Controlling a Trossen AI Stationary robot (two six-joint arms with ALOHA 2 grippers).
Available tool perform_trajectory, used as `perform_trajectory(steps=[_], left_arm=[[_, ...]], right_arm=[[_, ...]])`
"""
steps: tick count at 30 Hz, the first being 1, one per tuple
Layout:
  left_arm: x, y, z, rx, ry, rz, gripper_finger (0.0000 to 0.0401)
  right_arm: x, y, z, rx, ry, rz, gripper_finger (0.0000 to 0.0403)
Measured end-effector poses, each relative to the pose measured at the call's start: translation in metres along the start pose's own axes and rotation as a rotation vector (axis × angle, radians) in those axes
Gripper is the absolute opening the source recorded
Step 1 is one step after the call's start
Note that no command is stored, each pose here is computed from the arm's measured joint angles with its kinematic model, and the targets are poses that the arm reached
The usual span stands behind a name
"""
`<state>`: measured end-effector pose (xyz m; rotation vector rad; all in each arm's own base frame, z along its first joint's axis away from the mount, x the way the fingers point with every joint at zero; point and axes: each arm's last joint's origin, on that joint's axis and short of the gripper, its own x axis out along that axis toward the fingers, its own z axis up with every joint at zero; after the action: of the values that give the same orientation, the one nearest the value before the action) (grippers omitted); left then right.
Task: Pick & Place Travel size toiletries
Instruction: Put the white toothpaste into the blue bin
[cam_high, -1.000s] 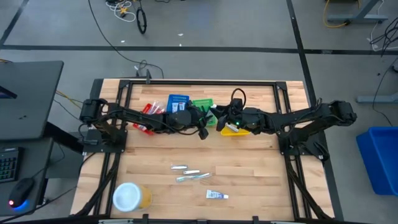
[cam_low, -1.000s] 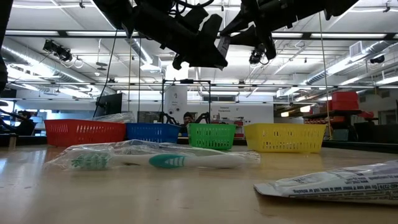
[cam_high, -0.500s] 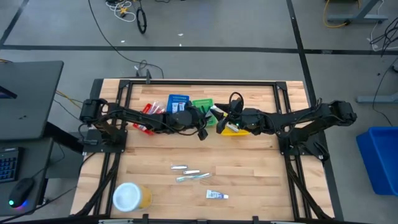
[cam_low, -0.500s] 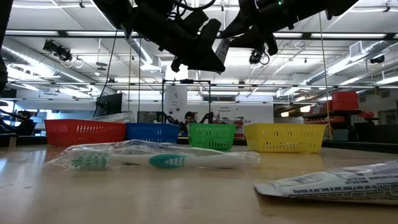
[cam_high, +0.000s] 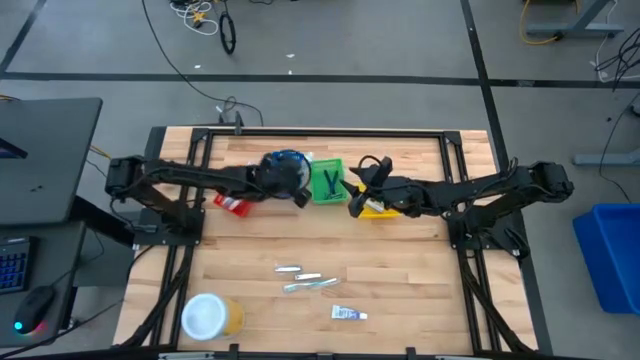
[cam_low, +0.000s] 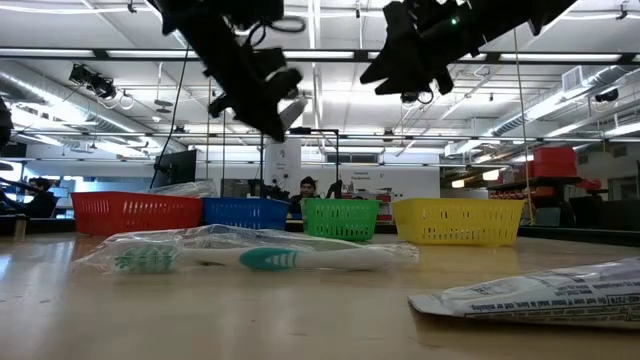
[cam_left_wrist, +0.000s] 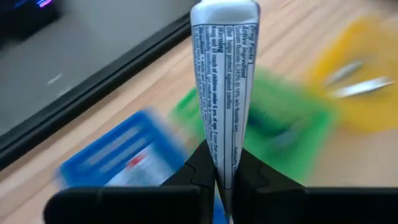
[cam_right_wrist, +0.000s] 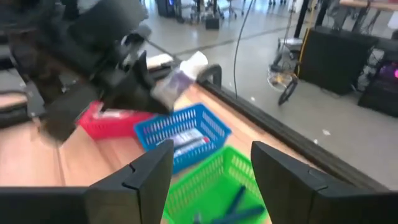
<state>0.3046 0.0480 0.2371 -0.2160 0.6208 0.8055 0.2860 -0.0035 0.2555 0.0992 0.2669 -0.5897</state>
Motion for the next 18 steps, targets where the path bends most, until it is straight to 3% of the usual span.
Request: perform_trajectory(steps=[3, 7, 18], left_arm=[[0.011, 0.024, -0.008, -0.053, 0.142, 0.113, 0.0024], [0.030, 0.044, -0.017, -0.106, 0.285, 0.167, 0.0025], [0.062, 0.050, -0.028, -0.129, 0.451, 0.025, 0.0046]], right_arm=[[0.000, -0.001, -0.005, 0.009, 0.047, 0.000, 0.0226], [0.000, 0.000, -0.010, 0.005, 0.104, 0.046, 0.0215], [-0.002, 0.003, -0.015, -0.006, 0.186, 0.194, 0.0200]])
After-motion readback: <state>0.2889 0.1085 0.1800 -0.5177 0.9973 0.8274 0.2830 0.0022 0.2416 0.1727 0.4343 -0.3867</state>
